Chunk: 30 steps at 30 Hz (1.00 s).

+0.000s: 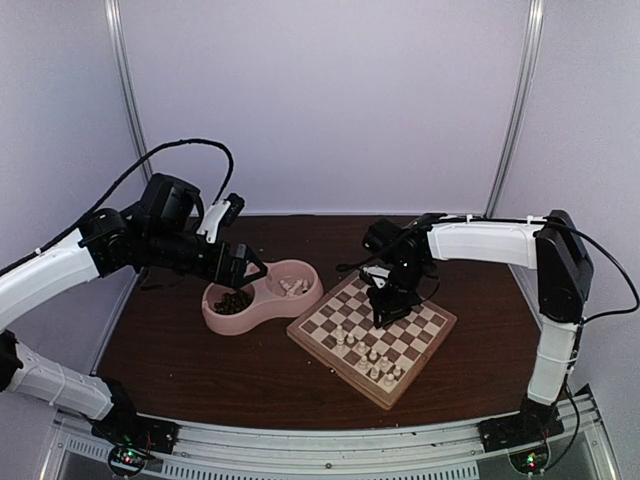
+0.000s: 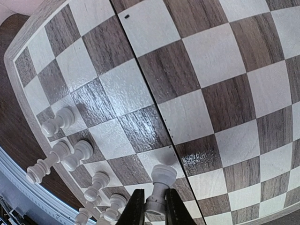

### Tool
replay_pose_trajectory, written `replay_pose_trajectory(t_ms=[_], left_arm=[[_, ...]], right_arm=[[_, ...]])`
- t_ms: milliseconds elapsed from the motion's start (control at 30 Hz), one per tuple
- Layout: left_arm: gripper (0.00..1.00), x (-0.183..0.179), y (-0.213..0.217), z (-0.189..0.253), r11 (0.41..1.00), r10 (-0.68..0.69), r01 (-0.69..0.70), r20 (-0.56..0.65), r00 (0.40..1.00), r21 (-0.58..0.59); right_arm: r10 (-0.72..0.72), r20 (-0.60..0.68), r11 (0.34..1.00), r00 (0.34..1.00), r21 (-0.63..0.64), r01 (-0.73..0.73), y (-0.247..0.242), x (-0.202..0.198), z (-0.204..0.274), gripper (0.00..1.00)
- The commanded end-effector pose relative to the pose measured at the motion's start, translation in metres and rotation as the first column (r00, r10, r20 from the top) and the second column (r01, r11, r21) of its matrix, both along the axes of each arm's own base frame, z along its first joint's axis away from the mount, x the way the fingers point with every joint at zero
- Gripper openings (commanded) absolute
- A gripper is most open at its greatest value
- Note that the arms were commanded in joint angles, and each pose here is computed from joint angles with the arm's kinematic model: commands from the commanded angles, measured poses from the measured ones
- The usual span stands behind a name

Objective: Set up the chess pieces on the board
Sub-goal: Place the rook on the chessboard.

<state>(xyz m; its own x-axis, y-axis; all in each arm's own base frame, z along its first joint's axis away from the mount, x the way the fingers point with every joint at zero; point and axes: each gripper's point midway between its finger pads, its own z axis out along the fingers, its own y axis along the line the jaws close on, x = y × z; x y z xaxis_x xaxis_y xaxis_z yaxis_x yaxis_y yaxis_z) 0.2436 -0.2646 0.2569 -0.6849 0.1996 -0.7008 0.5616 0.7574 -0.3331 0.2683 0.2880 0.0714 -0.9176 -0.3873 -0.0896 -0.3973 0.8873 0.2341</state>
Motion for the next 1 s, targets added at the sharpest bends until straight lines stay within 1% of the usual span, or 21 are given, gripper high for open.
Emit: replay_pose_trajectory(t_ms=[0,333,400,500,533,667,733,833,900,967], left_arm=[[0.93,0.003,-0.008,0.011,0.999,-0.03,0.03,0.02,0.999,-0.023],[0.91,0.001,-0.015,0.001,0.998,-0.06,0.06,-0.019,0.998,-0.02],[0.91,0.001,-0.016,0.0,0.998,-0.064,0.064,-0.024,0.998,-0.019],[0.9,0.001,-0.017,-0.004,0.998,-0.066,0.066,-0.033,0.997,-0.014],[0.9,0.001,-0.017,-0.005,0.998,-0.068,0.067,-0.037,0.997,-0.011],[0.9,0.0,-0.021,-0.009,0.996,-0.086,0.086,-0.054,0.995,-0.01],[0.88,-0.001,-0.024,-0.013,0.995,-0.103,0.102,-0.064,0.993,-0.01],[0.86,-0.001,-0.029,-0.022,0.992,-0.125,0.126,-0.091,0.988,0.001],[0.82,-0.001,-0.034,-0.03,0.99,-0.143,0.144,-0.117,0.983,0.005],[0.8,-0.002,-0.041,-0.034,0.986,-0.162,0.164,-0.137,0.977,0.002]], right_arm=[[0.019,0.021,0.999,1.0,-0.045,-0.018,-0.003,0.001,0.001,0.16],[0.029,0.016,0.999,0.999,-0.034,-0.028,0.004,0.002,-0.004,0.21],[0.033,0.019,0.999,0.999,-0.032,-0.032,0.005,0.002,-0.004,0.27],[0.036,0.03,0.999,0.999,-0.03,-0.035,0.007,0.003,-0.003,0.39],[0.034,0.042,0.999,0.999,-0.03,-0.033,0.007,0.005,-0.001,0.41],[0.026,0.126,1.0,0.992,-0.014,-0.024,0.005,0.015,0.02,0.44],[0.029,0.189,0.999,0.982,0.03,-0.035,0.008,0.019,0.039,0.46],[0.024,0.304,0.989,0.952,0.133,-0.068,0.011,0.02,0.077,0.49],[0.006,0.377,0.981,0.926,0.177,-0.078,0.009,0.021,0.096,0.49],[-0.023,0.445,0.979,0.895,0.19,-0.069,-0.001,0.022,0.108,0.49]])
